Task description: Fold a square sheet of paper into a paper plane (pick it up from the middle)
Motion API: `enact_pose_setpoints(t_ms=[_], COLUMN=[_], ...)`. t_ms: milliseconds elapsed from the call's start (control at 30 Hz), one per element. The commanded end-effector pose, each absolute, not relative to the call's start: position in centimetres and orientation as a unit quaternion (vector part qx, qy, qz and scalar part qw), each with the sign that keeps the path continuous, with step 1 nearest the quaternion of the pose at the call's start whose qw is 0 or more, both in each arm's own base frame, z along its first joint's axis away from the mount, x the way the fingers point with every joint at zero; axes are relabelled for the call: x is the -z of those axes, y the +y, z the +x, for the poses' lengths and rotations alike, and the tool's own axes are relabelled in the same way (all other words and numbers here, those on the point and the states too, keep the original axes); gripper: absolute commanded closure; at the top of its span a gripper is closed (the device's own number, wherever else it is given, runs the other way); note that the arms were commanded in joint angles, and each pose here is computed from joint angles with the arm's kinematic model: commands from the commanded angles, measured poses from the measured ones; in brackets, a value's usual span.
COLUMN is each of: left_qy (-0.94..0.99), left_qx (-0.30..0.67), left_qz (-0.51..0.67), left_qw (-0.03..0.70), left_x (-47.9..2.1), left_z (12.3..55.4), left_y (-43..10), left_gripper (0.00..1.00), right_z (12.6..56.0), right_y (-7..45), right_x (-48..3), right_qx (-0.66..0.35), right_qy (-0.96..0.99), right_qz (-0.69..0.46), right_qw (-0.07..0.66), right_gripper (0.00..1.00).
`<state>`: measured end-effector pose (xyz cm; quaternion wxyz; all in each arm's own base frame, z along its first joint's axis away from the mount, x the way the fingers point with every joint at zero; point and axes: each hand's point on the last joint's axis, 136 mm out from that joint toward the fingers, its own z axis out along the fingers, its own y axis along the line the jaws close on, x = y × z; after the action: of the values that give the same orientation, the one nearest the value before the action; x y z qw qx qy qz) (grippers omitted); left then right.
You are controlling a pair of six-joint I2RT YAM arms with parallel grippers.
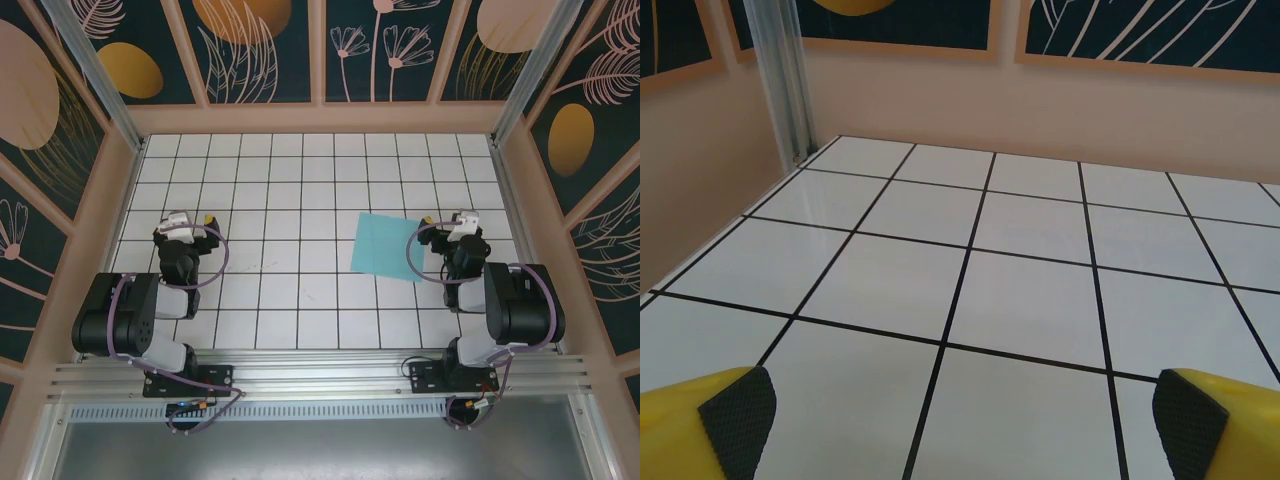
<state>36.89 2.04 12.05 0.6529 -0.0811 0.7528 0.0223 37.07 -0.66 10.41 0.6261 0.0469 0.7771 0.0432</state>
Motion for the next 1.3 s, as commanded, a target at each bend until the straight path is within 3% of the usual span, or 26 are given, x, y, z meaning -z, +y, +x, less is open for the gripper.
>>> enact_pose_setpoints(t_ms=[0,667,900,1100,1167,1267], left_qy=[0.732,0.725,0.711,0.708,0.712,0.721], left_qx=[-0.025,-0.025,-0.023,0.017,0.04,0.063], left_qz=[-0.077,-0.078,-0.093,-0.146,-0.206,-0.322], left_qw=[0.677,0.684,0.696,0.691,0.67,0.61], left_x=[-13.7,-14.0,-16.2,-19.7,-20.2,-19.5], left_z=[37.5,37.0,35.5,34.3,34.3,33.9], left_y=[2.2,2.3,2.6,2.9,3.6,5.0], left_gripper=[0.01,0.01,0.01,0.01,0.01,0.01], right_z=[37.8,37.8,38.8,41.4,41.4,40.5], right_y=[-0.6,-0.6,-0.3,-1.1,2.4,7.7], right_x=[-12.0,-12.0,-13.4,-13.5,-12.4,-11.4], right_qx=[-0.045,-0.044,-0.031,-0.084,-0.175,-0.28], right_qy=[0.758,0.758,0.769,0.87,0.897,0.898], right_qz=[0.036,0.036,0.037,0.211,0.186,0.159], right_qw=[0.65,0.65,0.638,0.438,0.361,0.301], right_gripper=[0.01,0.01,0.01,0.01,0.01,0.04])
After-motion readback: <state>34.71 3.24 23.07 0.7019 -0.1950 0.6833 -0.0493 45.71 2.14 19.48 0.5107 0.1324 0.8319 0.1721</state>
